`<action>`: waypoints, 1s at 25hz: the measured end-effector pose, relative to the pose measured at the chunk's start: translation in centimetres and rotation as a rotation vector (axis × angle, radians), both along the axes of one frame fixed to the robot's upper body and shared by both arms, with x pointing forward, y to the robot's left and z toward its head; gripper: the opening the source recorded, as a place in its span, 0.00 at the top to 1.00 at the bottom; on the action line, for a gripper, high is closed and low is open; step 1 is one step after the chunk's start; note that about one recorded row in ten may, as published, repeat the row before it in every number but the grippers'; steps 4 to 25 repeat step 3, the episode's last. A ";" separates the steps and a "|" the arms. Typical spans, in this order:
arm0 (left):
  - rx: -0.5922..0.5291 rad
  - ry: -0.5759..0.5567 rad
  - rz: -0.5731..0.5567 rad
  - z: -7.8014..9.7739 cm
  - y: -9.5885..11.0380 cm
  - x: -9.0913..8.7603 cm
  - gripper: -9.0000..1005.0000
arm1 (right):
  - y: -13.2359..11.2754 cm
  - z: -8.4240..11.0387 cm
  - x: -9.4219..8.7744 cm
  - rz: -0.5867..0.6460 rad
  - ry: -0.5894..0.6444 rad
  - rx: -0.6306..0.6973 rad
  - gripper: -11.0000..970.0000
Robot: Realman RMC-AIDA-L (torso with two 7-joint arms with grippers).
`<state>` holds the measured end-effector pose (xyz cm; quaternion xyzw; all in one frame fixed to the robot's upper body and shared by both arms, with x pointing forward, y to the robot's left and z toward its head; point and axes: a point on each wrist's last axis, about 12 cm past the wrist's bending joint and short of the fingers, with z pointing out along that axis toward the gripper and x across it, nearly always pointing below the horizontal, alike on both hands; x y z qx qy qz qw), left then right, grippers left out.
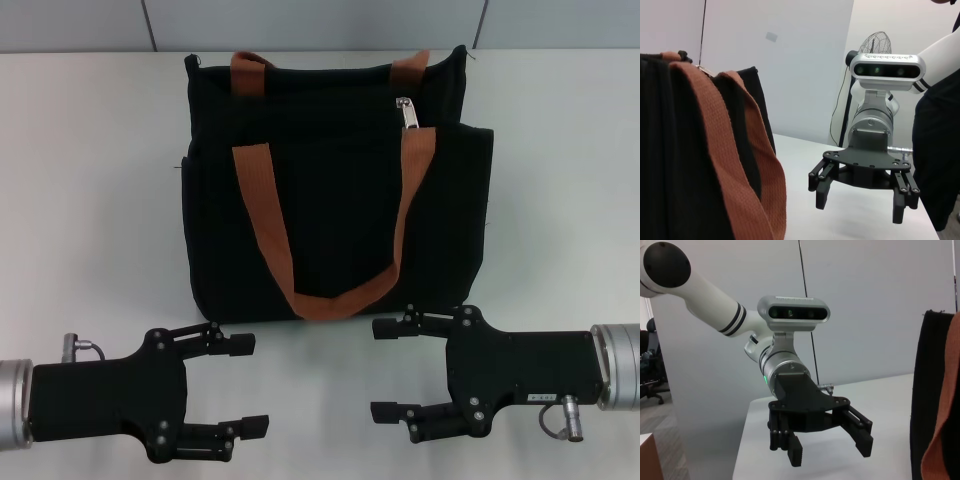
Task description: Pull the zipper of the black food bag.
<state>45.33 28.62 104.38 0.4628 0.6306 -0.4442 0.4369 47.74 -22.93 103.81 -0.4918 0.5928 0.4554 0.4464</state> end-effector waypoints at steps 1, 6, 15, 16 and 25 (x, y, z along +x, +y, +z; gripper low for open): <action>0.000 0.000 0.000 0.0 0.0 0.0 0.17 | 0.0 0.0 0.0 -0.001 -0.002 0.002 0.15; -0.001 0.000 0.000 0.0 0.0 0.0 0.17 | 0.0 0.0 -0.1 -0.003 -0.003 0.004 0.15; -0.001 0.000 0.000 0.0 0.0 0.0 0.17 | 0.0 0.0 -0.1 -0.003 -0.003 0.004 0.15; -0.001 0.000 0.000 0.0 0.0 0.0 0.17 | 0.0 0.0 -0.1 -0.003 -0.003 0.004 0.15; -0.001 0.000 0.000 0.0 0.0 0.0 0.17 | 0.0 0.0 -0.1 -0.003 -0.003 0.004 0.15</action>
